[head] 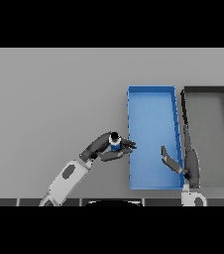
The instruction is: Pick up the blue pipe and place it into the blue bin.
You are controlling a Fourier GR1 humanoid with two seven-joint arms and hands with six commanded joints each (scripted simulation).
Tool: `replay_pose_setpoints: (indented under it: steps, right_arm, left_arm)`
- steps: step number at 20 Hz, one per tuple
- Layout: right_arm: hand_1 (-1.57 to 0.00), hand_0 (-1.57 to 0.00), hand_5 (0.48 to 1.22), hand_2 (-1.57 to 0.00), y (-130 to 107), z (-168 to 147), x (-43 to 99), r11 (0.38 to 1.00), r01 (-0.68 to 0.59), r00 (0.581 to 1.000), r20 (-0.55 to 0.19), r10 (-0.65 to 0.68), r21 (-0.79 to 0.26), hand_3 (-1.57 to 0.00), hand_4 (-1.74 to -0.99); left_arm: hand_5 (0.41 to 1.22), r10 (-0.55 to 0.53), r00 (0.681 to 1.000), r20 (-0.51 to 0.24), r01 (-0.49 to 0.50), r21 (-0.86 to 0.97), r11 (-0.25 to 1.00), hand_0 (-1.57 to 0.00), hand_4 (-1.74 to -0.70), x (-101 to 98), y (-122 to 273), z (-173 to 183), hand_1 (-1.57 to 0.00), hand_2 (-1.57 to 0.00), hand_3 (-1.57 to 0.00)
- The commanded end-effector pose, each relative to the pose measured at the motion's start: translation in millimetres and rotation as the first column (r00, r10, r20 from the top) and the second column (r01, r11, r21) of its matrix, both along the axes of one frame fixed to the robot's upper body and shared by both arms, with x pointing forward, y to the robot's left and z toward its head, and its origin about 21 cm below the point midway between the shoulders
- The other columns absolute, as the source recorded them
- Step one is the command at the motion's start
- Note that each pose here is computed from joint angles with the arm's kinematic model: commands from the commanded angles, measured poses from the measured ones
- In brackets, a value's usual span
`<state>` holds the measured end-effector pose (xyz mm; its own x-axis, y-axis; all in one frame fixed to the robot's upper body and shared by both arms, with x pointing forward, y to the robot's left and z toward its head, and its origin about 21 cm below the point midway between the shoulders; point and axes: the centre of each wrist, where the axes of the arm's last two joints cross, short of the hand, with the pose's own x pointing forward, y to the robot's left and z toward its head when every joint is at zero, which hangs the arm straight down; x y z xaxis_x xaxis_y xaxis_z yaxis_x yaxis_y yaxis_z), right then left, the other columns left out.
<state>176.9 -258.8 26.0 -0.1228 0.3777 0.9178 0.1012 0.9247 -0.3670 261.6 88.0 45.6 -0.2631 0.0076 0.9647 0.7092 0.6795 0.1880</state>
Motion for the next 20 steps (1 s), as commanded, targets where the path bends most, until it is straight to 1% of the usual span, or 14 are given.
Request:
replay_pose_setpoints:
  steps: [1, 3, 4, 6, 7, 8, 9, 10, 12, 13, 16, 18, 19, 20]
  right_arm:
    - [0.00, 0.00, 0.648, -0.04, 3.1, 5.8, -1.8, 0.997, -0.056, 0.998, 0.039, 0.054, 0.062, 0.00, -1.195]
    - [-0.02, 0.00, 0.624, -0.09, 3.2, 21.7, 0.8, 0.962, -0.194, 0.981, 0.061, 0.186, 0.190, 0.00, -1.202]
    - [-0.03, 0.00, 0.609, -0.11, -0.2, 32.7, 1.8, 0.948, -0.243, 0.970, 0.060, 0.235, 0.206, 0.00, -1.209]
    - [-0.02, 0.00, 0.600, -0.12, -0.3, 57.2, 6.8, 0.902, -0.367, 0.930, 0.058, 0.364, 0.225, 0.00, -1.224]
    - [-0.02, 0.00, 0.588, -0.12, 1.6, 72.5, 12.2, 0.879, -0.427, 0.904, 0.063, 0.423, 0.213, 0.00, -1.228]
    - [-0.01, 0.00, 0.577, -0.11, 4.3, 82.6, 17.6, 0.859, -0.467, 0.881, 0.027, 0.472, 0.209, 0.00, -1.237]
    - [-0.01, 0.00, 0.568, -0.11, 7.7, 92.1, 25.3, 0.842, -0.501, 0.860, 0.009, 0.510, 0.201, 0.00, -1.247]
    - [-0.01, 0.00, 0.560, -0.10, 11.4, 98.8, 29.3, 0.830, -0.524, 0.846, 0.001, 0.533, 0.191, 0.00, -1.255]
    - [-0.01, 0.00, 0.558, -0.09, 25.9, 110.8, 37.5, 0.793, -0.594, 0.798, -0.022, 0.602, 0.132, 0.00, -1.270]
    - [0.00, 0.00, 0.558, -0.08, 31.2, 119.1, 42.2, 0.774, -0.625, 0.776, -0.018, 0.630, 0.102, 0.00, -1.281]
    - [0.00, 0.00, 0.559, -0.04, 49.7, 136.4, 51.3, 0.710, -0.703, 0.710, -0.019, 0.704, 0.047, 0.00, -1.298]
    - [0.00, 0.00, 0.560, -0.04, 64.0, 142.4, 53.3, 0.662, -0.749, 0.661, -0.025, 0.750, 0.040, 0.00, -1.300]
    - [0.00, 0.00, 0.560, -0.04, 69.3, 142.7, 58.0, 0.642, -0.766, 0.641, -0.034, 0.767, 0.044, 0.00, -1.294]
    - [0.00, 0.00, 0.555, -0.04, 77.6, 146.1, 58.5, 0.620, -0.783, 0.620, -0.032, 0.784, 0.045, 0.00, -1.282]
  left_arm:
    - [1.221, 0.003, 1.000, 0.001, -0.003, 0.008, 1.000, -1.57, -1.47, 0.9, -1.2, 1.5, -1.57, -1.57, -1.57]
    - [1.221, 0.003, 1.000, 0.006, -0.003, 0.000, 1.000, -1.57, -1.47, 1.4, 0.5, 0.4, -1.57, -1.57, -1.57]
    - [1.221, -0.004, 1.000, 0.004, 0.004, -0.004, 1.000, -1.57, -1.47, 1.4, -2.7, 1.0, -1.57, -1.57, -1.57]
    - [1.221, 0.003, 1.000, 0.008, -0.003, -0.005, 1.000, -1.57, -1.47, 3.9, -4.0, 2.2, -1.57, -1.57, -1.57]
    - [1.221, -0.002, 1.000, 0.008, 0.002, -0.003, 1.000, -1.57, -1.47, 4.3, -0.7, 1.4, -1.57, -1.57, -1.57]
    - [1.221, -0.006, 1.000, 0.002, 0.006, 0.002, 1.000, -1.57, -1.47, 3.5, -3.0, 1.8, -1.57, -1.57, -1.57]
    - [1.221, -0.003, 1.000, 0.009, 0.003, 0.001, 1.000, -1.57, -1.47, 3.6, -0.8, 5.4, -1.57, -1.57, -1.57]
    - [1.221, -0.003, 1.000, 0.010, 0.003, 0.002, 1.000, -1.57, -1.47, 2.9, 0.7, 5.1, -1.57, -1.57, -1.57]
    - [1.221, -0.001, 1.000, 0.005, 0.001, 0.015, 1.000, -1.57, -1.47, 0.6, -0.3, 3.1, -1.57, -1.57, -1.57]
    - [1.221, 0.008, 1.000, 0.008, -0.008, 0.017, 1.000, -1.57, -1.47, 2.9, 1.0, 6.5, -1.57, -1.57, -1.57]
    - [1.221, 0.008, 1.000, 0.010, -0.009, 0.028, 1.000, -1.57, -1.47, 7.8, 0.4, 6.4, -1.57, -1.57, -1.57]
    - [1.221, -0.002, 1.000, 0.007, 0.001, 0.021, 1.000, -1.57, -1.47, 8.4, 0.3, 2.1, -1.57, -1.57, -1.57]
    - [1.221, -0.006, 1.000, 0.009, 0.006, 0.014, 1.000, -1.57, -1.47, 7.5, 1.2, 0.9, -1.57, -1.57, -1.57]
    - [1.221, -0.012, 1.000, 0.020, 0.011, 0.009, 1.000, -1.57, -1.47, 9.5, -0.1, 4.1, -1.57, -1.57, -1.57]
